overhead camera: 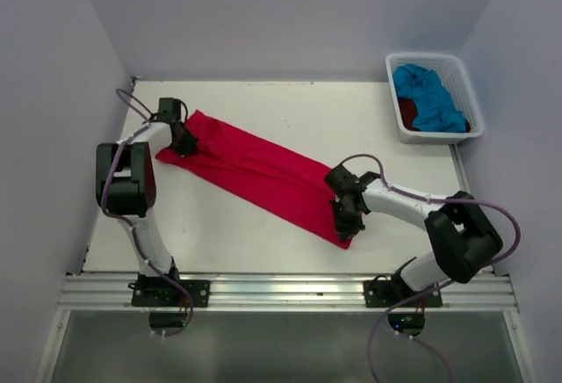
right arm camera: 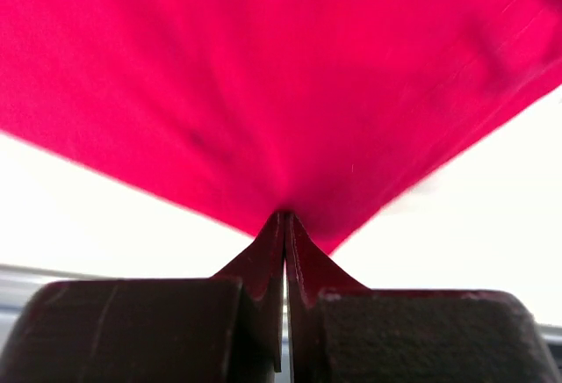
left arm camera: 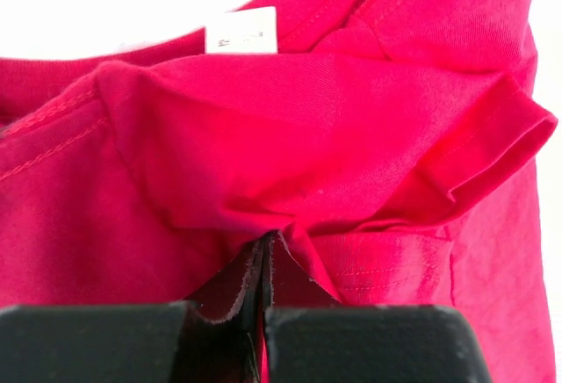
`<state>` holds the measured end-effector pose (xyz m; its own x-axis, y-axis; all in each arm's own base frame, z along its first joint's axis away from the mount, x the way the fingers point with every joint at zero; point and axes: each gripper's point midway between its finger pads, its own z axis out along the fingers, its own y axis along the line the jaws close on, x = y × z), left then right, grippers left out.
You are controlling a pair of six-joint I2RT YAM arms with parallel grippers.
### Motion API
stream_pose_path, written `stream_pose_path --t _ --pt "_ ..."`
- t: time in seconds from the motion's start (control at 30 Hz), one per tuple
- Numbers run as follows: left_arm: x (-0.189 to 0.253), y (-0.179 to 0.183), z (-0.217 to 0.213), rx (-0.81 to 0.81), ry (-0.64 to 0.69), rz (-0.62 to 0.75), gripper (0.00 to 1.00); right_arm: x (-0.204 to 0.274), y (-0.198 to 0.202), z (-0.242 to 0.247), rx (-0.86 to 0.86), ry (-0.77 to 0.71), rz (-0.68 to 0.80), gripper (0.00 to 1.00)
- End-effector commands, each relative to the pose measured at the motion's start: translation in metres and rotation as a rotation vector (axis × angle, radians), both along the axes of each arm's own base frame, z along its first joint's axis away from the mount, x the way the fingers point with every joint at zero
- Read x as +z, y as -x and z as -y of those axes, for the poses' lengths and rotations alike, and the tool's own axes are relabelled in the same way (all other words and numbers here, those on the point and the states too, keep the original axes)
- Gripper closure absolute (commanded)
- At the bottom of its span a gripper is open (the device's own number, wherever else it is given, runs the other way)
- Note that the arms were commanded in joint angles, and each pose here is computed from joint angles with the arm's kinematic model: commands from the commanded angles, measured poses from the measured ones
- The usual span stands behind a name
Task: Fold and stack the t-shirts
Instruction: Rotate the tshirt 90 degrees
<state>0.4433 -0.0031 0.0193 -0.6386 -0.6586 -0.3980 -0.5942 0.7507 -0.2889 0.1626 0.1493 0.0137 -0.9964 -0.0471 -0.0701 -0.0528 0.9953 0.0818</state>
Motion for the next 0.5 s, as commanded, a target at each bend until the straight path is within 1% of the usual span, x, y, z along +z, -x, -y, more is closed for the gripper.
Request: stream_pose_path --t 0.0,0.03,0.1,0.13,0.17,0.2,0.23,0.3,0.4,0.43,0.47 --pt "-0.021 -0.01 -0.008 -0.025 -0.001 -0.014 1.0 0.009 0.04 -0.014 0.032 -0.056 -0.071 1.0" --pt "-0.017 -0.018 0.001 -0.062 0.038 0.007 1.0 0.007 0.049 -0.019 0.042 -0.077 -0.084 1.0" --pt "-0.024 -0.027 0.009 -0.099 0.078 0.017 1.0 0.007 0.062 -0.028 0.092 -0.086 -0.084 1.0" --pt "-0.017 -0.038 0.019 -0.144 0.119 0.045 1.0 0.006 0.067 -0.033 0.103 -0.108 -0.096 1.0" --pt "-0.028 -0.04 0.024 -0.164 0.139 0.028 1.0 0.005 0.073 -0.039 0.132 -0.119 -0.099 1.0" --pt "-0.031 -0.042 0.028 -0.183 0.153 0.013 1.0 0.005 0.077 -0.043 0.143 -0.13 -0.102 1.0" --pt "-0.032 -0.051 0.031 -0.211 0.158 0.012 1.0 0.004 0.078 -0.048 0.154 -0.141 -0.097 1.0" --pt "-0.029 -0.055 0.034 -0.227 0.147 0.013 1.0 0.005 0.084 -0.056 0.209 -0.141 -0.085 1.0" --pt "-0.013 -0.059 0.04 -0.25 0.143 0.062 1.0 0.025 0.076 -0.073 0.29 -0.155 0.019 1.0" --pt "-0.013 -0.056 0.04 -0.254 0.142 0.064 1.0 0.046 0.065 -0.083 0.306 -0.189 0.087 1.0" --pt "-0.008 -0.056 0.04 -0.259 0.138 0.074 1.0 0.058 0.057 -0.087 0.314 -0.193 0.134 1.0"
